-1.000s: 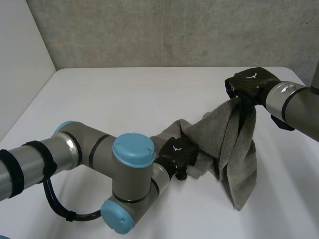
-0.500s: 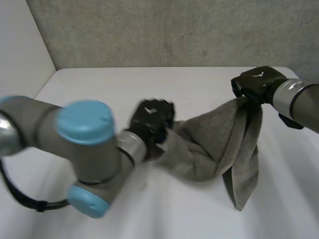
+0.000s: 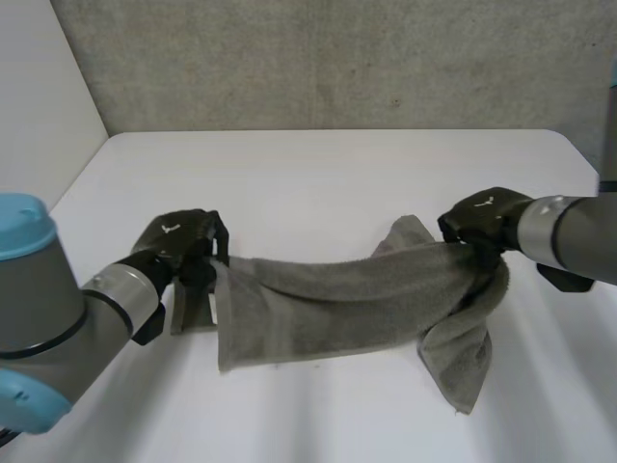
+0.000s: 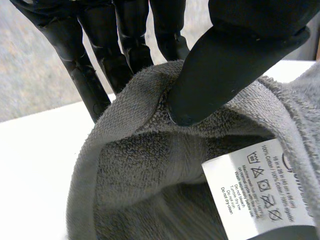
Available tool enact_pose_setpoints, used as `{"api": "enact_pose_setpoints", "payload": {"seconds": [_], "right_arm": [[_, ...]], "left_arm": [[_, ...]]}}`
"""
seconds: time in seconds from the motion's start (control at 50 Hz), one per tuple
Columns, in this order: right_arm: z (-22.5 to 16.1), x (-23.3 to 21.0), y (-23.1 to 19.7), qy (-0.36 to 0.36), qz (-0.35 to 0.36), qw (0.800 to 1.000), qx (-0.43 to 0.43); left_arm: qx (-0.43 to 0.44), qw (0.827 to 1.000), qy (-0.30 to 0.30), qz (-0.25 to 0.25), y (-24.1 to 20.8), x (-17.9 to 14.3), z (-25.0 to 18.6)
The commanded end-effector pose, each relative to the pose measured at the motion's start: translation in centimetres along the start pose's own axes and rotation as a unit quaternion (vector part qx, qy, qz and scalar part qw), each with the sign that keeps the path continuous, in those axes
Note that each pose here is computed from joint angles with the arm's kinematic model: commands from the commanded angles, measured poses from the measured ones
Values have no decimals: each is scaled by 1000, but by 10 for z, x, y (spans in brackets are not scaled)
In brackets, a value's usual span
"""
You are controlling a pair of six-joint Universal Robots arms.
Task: Fold the towel.
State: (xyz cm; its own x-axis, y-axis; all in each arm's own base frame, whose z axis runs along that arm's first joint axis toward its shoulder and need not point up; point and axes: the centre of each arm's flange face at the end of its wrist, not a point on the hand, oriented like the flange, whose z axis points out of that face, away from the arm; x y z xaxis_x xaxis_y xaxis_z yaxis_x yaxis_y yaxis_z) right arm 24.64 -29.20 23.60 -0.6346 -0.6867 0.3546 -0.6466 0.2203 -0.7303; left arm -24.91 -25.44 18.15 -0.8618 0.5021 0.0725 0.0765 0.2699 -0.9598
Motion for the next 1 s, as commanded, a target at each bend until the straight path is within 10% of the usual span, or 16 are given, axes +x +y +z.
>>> {"api": "enact_pose_setpoints", "payload": {"seconds": [0.02,0.16,0.24,0.48,0.78,1.0], "right_arm": [[34,19,-47,73,-38,988,133],[-10,78,-153,250,-85,877,403],[-34,82,-169,266,-84,851,444],[-29,43,-101,136,-21,956,261],[-57,34,-98,111,-9,966,233],[26,21,-54,58,3,987,149]], "left_arm": [[66,998,-5,5,-38,-7,44],[320,946,-18,-46,-194,-16,35],[381,921,-19,-71,-228,-21,21],[242,964,-44,-104,-146,-25,10],[231,967,-27,-104,-137,-20,-26],[154,979,-61,-118,-87,-42,8]]}}
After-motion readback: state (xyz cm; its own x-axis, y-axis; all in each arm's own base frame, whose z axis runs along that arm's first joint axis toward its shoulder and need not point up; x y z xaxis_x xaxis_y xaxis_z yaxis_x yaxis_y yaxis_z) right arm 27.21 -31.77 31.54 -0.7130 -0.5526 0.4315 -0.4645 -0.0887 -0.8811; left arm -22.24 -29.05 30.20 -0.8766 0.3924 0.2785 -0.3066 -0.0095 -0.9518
